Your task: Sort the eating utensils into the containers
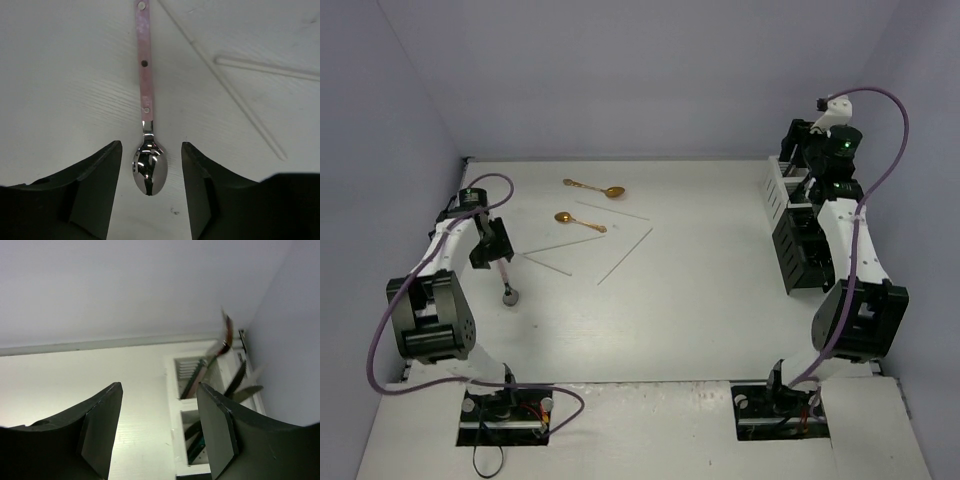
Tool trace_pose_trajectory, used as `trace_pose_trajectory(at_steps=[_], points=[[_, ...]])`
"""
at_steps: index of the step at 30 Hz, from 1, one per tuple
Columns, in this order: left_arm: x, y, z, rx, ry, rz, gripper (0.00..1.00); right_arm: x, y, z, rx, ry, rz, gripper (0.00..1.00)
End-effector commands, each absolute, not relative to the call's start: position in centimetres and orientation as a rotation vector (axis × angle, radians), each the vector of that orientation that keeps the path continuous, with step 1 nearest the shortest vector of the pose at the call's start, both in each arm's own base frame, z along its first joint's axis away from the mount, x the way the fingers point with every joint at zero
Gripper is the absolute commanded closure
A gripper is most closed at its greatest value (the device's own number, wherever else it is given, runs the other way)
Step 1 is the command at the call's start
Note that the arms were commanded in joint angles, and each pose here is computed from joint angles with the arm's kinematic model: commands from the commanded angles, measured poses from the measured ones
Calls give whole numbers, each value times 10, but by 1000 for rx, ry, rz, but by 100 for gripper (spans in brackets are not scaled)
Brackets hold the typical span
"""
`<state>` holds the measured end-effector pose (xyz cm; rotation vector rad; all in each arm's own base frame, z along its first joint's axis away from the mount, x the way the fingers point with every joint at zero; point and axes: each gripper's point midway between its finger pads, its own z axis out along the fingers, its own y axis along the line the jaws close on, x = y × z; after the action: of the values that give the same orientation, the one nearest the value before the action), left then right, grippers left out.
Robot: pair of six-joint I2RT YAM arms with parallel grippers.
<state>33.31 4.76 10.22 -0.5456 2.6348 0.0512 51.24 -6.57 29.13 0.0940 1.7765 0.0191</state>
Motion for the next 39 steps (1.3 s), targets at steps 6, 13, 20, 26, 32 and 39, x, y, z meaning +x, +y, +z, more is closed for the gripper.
trace_pose_trajectory(at_steps=[6,13,20,26,32,39], points=[[335,64,47,-700,2804,108,55,464,3,381,-257,1533,-36,42],[353,69,32,-729,2819,116,57,445,46,383,-440,1480,-57,44],[351,66,21,-766,2851,30,83,427,90,396,-651,1377,-14,48],[363,32,64,-690,2770,-285,100,393,142,401,-971,1179,-18,48],[353,-65,164,-334,2621,-810,100,352,209,374,-1291,981,-5,48],[316,-136,188,-199,2664,-978,100,288,296,313,-1673,672,-21,47]])
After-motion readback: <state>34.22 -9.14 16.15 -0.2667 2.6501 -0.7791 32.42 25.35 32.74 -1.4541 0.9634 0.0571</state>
